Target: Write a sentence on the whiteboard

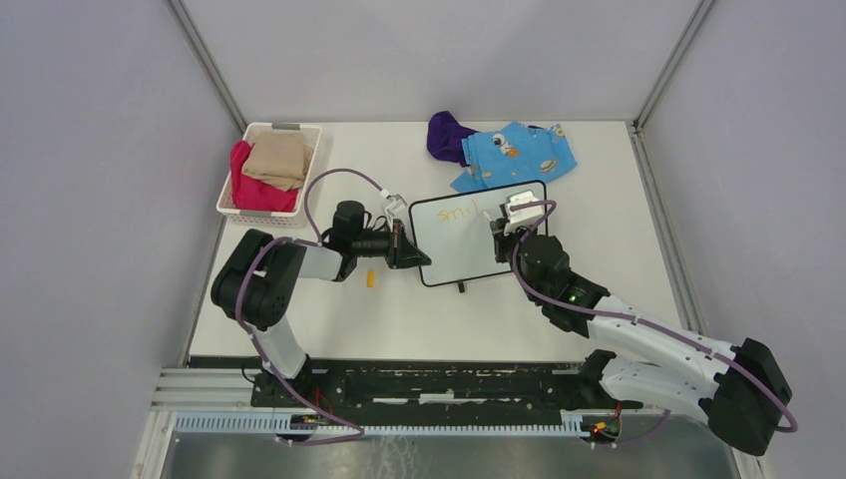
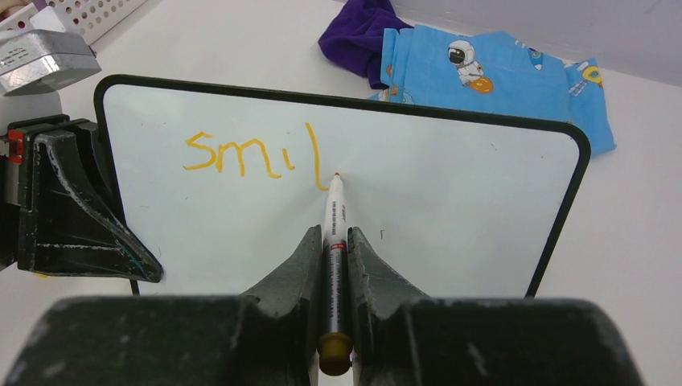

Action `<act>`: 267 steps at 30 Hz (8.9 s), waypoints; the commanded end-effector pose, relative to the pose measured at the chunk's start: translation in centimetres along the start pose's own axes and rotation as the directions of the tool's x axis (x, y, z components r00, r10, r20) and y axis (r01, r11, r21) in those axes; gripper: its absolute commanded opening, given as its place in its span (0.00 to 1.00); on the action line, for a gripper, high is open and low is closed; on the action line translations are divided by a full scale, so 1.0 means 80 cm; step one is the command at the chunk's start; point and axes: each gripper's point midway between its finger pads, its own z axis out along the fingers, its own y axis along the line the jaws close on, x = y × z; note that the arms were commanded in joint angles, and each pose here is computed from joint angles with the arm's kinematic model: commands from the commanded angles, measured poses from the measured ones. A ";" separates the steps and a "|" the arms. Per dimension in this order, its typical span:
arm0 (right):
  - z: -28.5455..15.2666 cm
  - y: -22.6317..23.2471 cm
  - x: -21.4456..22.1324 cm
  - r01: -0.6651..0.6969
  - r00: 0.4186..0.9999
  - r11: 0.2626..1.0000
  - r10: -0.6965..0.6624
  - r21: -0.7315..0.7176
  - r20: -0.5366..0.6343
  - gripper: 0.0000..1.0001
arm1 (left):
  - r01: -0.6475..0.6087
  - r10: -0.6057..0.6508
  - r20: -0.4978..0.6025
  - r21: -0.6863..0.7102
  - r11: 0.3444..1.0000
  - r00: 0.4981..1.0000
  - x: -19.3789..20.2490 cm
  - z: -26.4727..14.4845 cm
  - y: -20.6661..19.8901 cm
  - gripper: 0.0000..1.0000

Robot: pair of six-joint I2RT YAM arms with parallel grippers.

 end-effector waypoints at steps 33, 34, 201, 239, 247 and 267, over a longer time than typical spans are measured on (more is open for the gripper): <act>0.013 0.002 -0.033 -0.030 0.998 0.999 0.031 -0.018 0.058 0.00 | 0.001 -0.002 -0.019 -0.055 0.999 1.000 0.004 0.001 0.011 0.02; 0.012 0.002 -0.030 -0.028 0.998 0.999 0.029 -0.019 0.051 0.00 | 0.001 -0.003 -0.020 -0.056 0.998 1.000 0.005 0.001 0.012 0.02; -0.012 -0.048 0.022 -0.151 0.988 0.986 0.148 0.075 0.044 0.00 | -0.008 0.003 -0.069 -0.070 0.998 0.998 0.015 0.006 0.013 0.02; -0.082 0.070 0.034 0.150 0.985 0.984 -0.141 -0.092 0.099 0.00 | -0.001 -0.005 -0.086 -0.075 0.997 0.996 0.021 0.006 0.016 0.02; -0.074 0.094 0.041 0.131 0.989 0.981 -0.119 -0.142 0.088 0.00 | 0.003 -0.010 -0.090 -0.083 0.997 0.996 0.021 0.006 0.018 0.02; -0.049 0.131 0.043 0.064 0.997 0.974 -0.055 -0.216 0.046 0.00 | -0.011 0.002 -0.088 -0.097 0.995 0.996 0.020 0.005 0.021 0.02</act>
